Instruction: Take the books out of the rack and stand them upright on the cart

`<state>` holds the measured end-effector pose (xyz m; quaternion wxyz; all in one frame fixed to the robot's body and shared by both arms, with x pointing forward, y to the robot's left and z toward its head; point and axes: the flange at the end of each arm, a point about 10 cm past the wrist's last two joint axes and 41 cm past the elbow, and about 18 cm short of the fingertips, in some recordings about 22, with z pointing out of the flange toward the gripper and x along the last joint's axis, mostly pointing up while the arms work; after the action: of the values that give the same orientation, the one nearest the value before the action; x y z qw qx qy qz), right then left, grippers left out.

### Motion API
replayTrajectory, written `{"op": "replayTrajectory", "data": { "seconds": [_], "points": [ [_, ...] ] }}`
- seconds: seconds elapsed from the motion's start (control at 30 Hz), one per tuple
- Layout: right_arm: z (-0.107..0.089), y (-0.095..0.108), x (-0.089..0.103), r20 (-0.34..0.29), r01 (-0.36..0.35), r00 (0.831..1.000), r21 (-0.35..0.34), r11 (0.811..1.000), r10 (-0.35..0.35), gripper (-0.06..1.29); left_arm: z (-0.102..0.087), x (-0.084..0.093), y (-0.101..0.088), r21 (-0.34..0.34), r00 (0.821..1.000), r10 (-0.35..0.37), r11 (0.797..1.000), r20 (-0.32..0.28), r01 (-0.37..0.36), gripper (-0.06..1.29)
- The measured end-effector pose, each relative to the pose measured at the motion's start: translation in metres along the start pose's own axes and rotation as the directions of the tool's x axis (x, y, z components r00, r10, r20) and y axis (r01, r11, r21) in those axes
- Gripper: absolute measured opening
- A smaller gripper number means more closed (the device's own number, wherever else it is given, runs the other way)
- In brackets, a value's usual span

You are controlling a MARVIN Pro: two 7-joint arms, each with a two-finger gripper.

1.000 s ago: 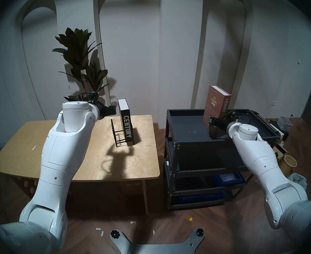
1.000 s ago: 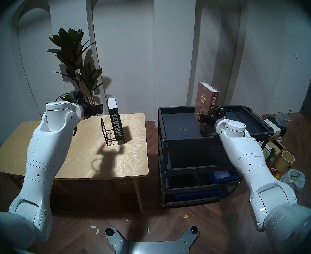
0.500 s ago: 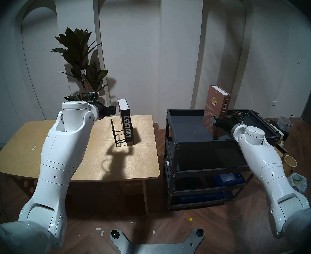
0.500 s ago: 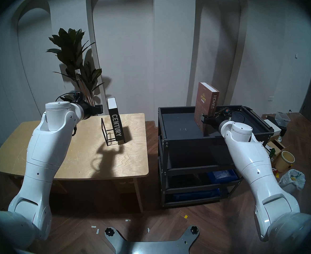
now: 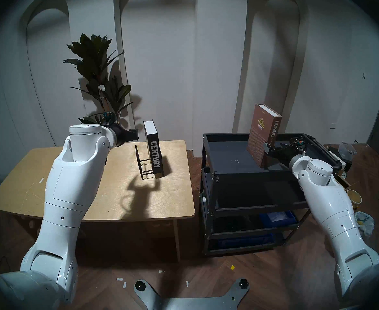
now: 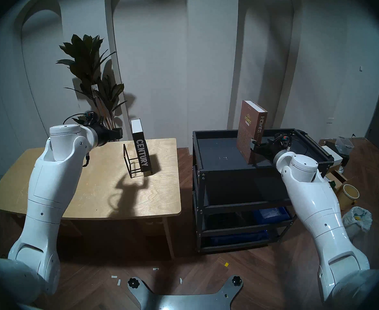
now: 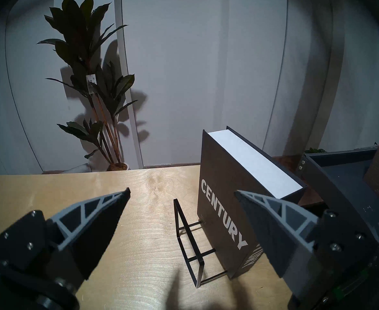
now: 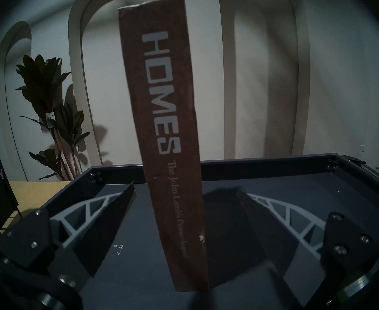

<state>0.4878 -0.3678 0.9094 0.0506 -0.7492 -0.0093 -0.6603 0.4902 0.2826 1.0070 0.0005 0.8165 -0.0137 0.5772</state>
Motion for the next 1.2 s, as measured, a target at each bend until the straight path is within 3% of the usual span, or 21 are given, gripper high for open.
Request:
{"op": "replayTrajectory", "data": {
  "seconds": [0.23,0.57,0.9,1.2],
  "points": [
    [-0.017,-0.011,-0.008,-0.001,0.013,1.0,0.016,1.0,-0.013,1.22,-0.017,0.004,0.015,-0.005,0.999,-0.008,1.0,-0.053,0.008,1.25],
    [-0.044,-0.025,-0.017,-0.01,0.015,1.0,0.026,1.0,-0.015,1.22,-0.036,-0.002,0.074,-0.043,0.992,-0.002,0.999,-0.126,-0.003,1.25],
    [-0.067,-0.031,-0.022,-0.037,0.017,0.999,0.018,1.0,-0.016,1.22,-0.035,-0.019,0.105,0.072,0.983,0.034,0.997,-0.178,-0.022,1.25],
    [-0.084,-0.035,-0.028,-0.063,0.0,0.998,-0.001,1.0,0.0,1.22,-0.014,-0.045,0.126,0.2,0.982,0.073,0.979,-0.175,-0.037,1.25]
  ]
}}
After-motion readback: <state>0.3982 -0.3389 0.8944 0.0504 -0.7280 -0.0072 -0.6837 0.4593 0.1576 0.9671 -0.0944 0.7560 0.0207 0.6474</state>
